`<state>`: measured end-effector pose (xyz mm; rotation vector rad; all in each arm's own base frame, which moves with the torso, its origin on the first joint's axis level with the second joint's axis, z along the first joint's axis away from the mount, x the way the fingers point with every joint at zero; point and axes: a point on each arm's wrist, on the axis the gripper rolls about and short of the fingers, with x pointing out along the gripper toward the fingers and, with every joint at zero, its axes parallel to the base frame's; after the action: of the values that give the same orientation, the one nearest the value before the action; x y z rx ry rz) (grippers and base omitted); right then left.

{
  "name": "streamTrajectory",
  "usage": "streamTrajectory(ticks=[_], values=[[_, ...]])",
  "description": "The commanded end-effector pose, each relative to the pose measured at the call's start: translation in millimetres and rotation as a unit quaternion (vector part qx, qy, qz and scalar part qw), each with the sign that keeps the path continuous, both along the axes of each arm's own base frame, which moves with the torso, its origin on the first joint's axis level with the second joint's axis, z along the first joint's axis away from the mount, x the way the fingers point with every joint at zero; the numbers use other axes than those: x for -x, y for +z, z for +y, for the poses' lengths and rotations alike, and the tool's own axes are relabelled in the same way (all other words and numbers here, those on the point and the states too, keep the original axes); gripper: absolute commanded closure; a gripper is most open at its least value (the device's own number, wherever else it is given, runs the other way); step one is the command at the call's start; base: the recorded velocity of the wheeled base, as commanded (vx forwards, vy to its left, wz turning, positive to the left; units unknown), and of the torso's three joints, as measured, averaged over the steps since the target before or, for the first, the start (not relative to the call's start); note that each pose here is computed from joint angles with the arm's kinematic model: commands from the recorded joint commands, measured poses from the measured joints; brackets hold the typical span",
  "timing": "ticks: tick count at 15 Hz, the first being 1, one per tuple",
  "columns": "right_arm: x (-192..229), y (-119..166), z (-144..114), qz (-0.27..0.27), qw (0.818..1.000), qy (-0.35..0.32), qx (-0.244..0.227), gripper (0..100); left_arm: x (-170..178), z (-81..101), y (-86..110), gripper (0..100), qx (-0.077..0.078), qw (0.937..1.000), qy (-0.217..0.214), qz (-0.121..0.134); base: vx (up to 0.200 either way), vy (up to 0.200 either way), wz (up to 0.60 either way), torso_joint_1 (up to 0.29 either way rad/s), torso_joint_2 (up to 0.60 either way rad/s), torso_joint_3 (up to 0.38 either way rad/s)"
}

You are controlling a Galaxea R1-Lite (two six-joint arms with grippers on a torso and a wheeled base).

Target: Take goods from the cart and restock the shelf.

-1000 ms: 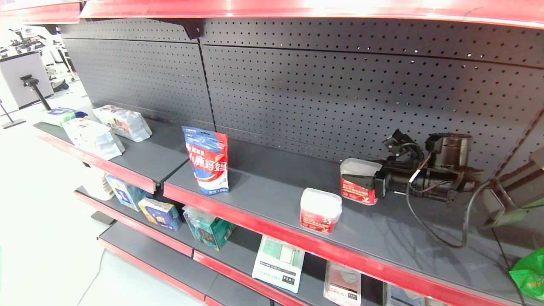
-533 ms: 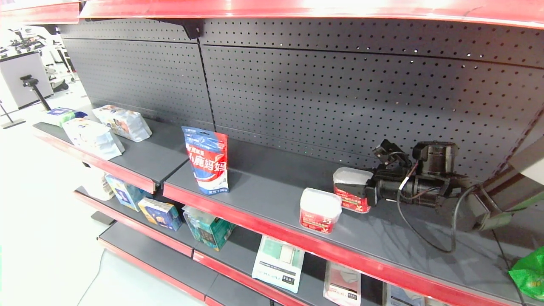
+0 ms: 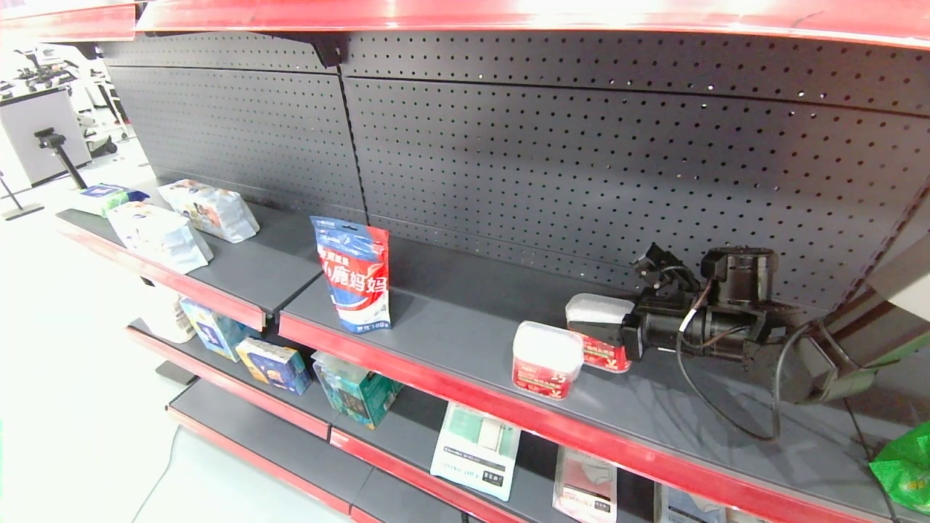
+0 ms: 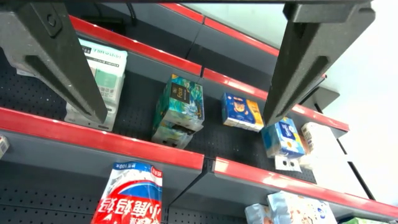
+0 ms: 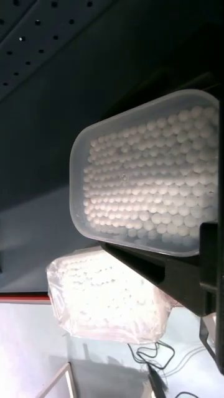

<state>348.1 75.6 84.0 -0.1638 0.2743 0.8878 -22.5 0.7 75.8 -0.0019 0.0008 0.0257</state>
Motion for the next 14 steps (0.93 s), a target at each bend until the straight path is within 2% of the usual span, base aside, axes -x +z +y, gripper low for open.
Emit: streamTrajectory(ticks=[1,4,8,14], values=[[0.4,2.4,2.3,-0.005,1.0,0.003,-0.002,100,0.0,0.0,0.0,0,0.0,1.0,0.001,0.0,0.0,0.0,0.0,0.0,0.0,0.0],[-5.6,7.2,0.6,-0.015,1.0,-0.002,-0.006,100,0.0,0.0,0.0,0,0.0,1.0,0.001,0.0,0.0,0.0,0.0,0.0,0.0,0.0],[-36.6,4.8,-10.3,-0.048,0.999,-0.019,-0.01,100,0.0,0.0,0.0,0,0.0,1.0,0.001,0.0,0.0,0.0,0.0,0.0,0.0,0.0],[-48.8,-11.8,-8.3,-0.07,0.996,0.042,-0.035,100,0.0,0.0,0.0,0,0.0,1.0,0.001,0.0,0.0,0.0,0.0,0.0,0.0,0.0]])
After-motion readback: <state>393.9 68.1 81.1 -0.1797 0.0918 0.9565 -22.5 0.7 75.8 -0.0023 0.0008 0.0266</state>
